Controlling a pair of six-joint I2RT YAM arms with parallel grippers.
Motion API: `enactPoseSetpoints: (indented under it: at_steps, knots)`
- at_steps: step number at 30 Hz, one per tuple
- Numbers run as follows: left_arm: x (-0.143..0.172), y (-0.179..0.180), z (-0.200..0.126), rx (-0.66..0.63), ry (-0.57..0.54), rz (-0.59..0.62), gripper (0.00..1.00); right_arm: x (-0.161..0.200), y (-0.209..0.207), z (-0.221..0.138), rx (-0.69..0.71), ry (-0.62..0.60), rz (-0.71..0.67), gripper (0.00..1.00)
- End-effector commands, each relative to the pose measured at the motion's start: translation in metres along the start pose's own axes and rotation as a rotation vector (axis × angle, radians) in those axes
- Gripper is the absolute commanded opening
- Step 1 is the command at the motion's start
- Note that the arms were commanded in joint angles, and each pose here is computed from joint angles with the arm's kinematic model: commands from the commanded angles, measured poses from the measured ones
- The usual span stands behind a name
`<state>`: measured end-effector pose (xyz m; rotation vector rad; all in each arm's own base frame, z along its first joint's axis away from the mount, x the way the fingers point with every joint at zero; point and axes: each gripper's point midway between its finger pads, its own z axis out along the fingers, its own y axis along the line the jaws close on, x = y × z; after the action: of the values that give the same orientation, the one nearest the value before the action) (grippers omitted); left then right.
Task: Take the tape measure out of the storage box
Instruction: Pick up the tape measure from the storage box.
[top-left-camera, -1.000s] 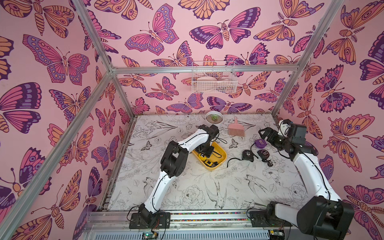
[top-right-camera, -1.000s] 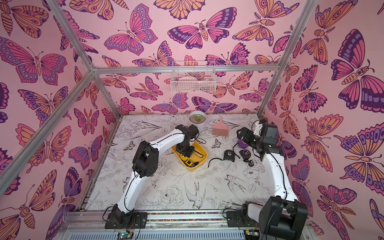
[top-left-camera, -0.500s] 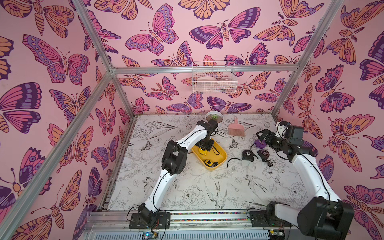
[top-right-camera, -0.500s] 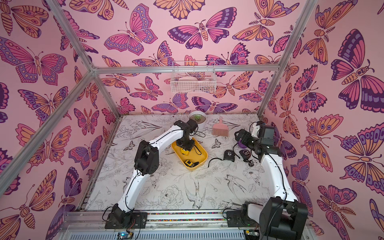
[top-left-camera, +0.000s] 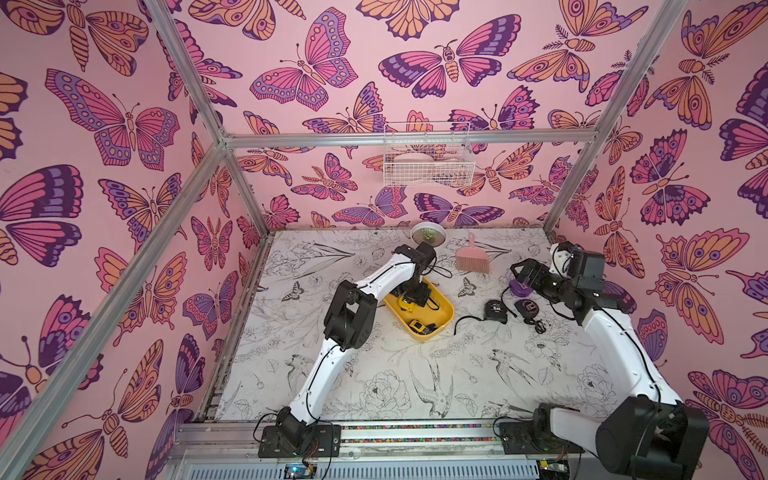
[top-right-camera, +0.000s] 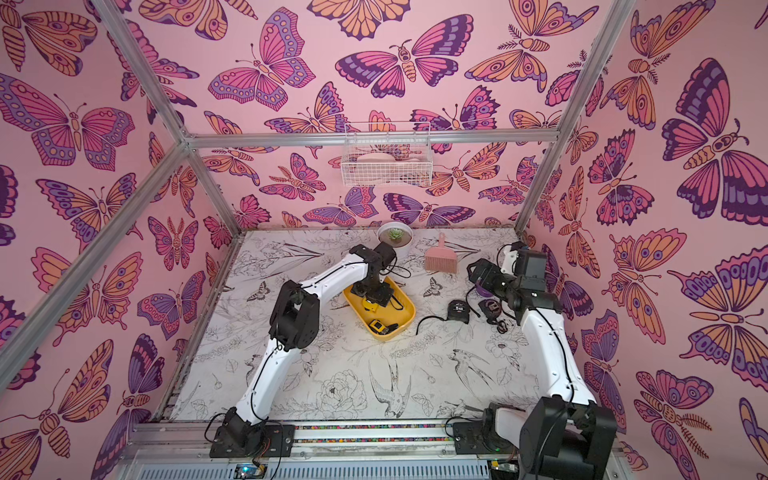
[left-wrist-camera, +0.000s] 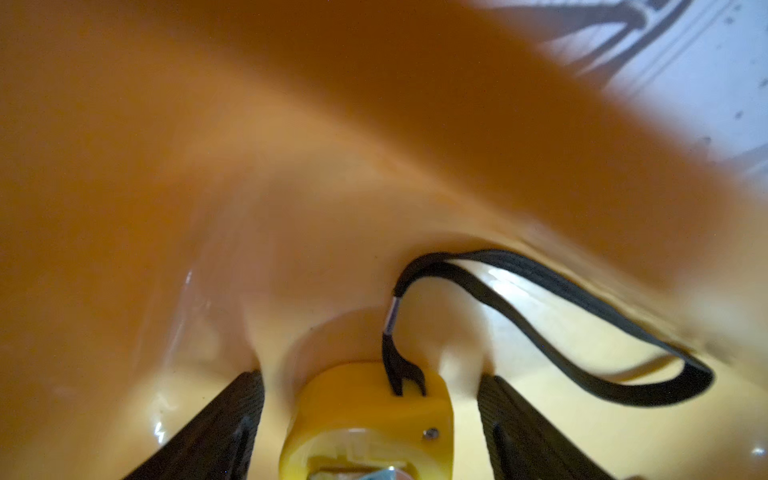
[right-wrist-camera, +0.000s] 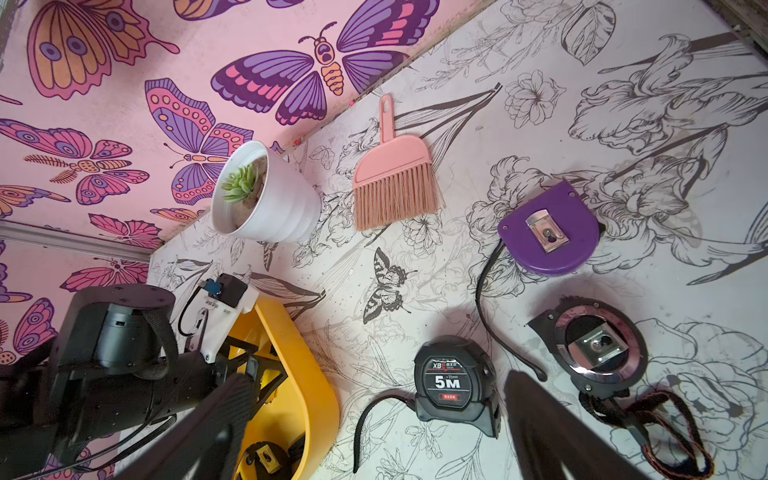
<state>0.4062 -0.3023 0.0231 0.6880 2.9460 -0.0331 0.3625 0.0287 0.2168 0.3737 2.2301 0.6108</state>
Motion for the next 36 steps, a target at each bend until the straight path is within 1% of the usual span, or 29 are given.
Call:
enactPoseSetpoints:
  at_steps: [1,5,9,12,13,16,19,21,23,27,29,33,36]
  knots:
    - [0.031,0.007,0.01,-0.031,0.12,-0.006,0.83,0.002,0.004,-0.005,0.001,-0.002,-0.011,0.99]
    - [0.041,0.007,0.016,-0.025,0.156,-0.012,0.8,0.002,0.004,-0.006,0.002,-0.002,-0.01,0.99]
    - [0.049,0.007,0.019,-0.022,0.178,-0.014,0.73,0.002,0.004,-0.007,0.002,-0.003,-0.01,0.99]
    - [0.052,0.007,0.016,-0.021,0.181,-0.017,0.66,0.002,0.005,-0.007,-0.001,-0.001,-0.006,0.99]
    - [0.053,0.008,0.015,-0.023,0.181,-0.018,0.66,0.002,0.005,-0.007,-0.003,-0.001,-0.007,0.99]
    - [0.054,0.008,0.012,-0.025,0.178,-0.012,0.6,0.003,0.005,-0.006,-0.008,0.004,-0.005,0.99]
    - [0.051,0.008,0.009,-0.022,0.167,-0.009,0.46,0.006,0.005,-0.003,-0.019,0.014,0.003,0.99]
    - [0.049,0.006,0.0,-0.008,0.148,0.001,0.38,0.009,0.006,0.002,-0.037,0.023,0.015,0.99]
    - [0.045,0.003,-0.013,0.013,0.117,0.019,0.35,0.017,0.007,0.01,-0.065,0.066,0.03,0.99]
    - [0.037,-0.01,-0.047,0.09,0.03,0.096,0.31,0.045,0.022,0.032,-0.193,0.216,0.079,0.99]
    - [0.038,-0.02,-0.062,0.143,-0.002,0.136,0.31,0.061,0.038,0.04,-0.254,0.293,0.057,1.0]
    - [0.038,-0.034,-0.085,0.224,-0.06,0.171,0.31,0.092,0.067,0.055,-0.303,0.419,-0.035,0.99]
    - [0.037,-0.044,-0.099,0.264,-0.101,0.216,0.3,0.108,0.083,0.069,-0.361,0.493,-0.036,0.97]
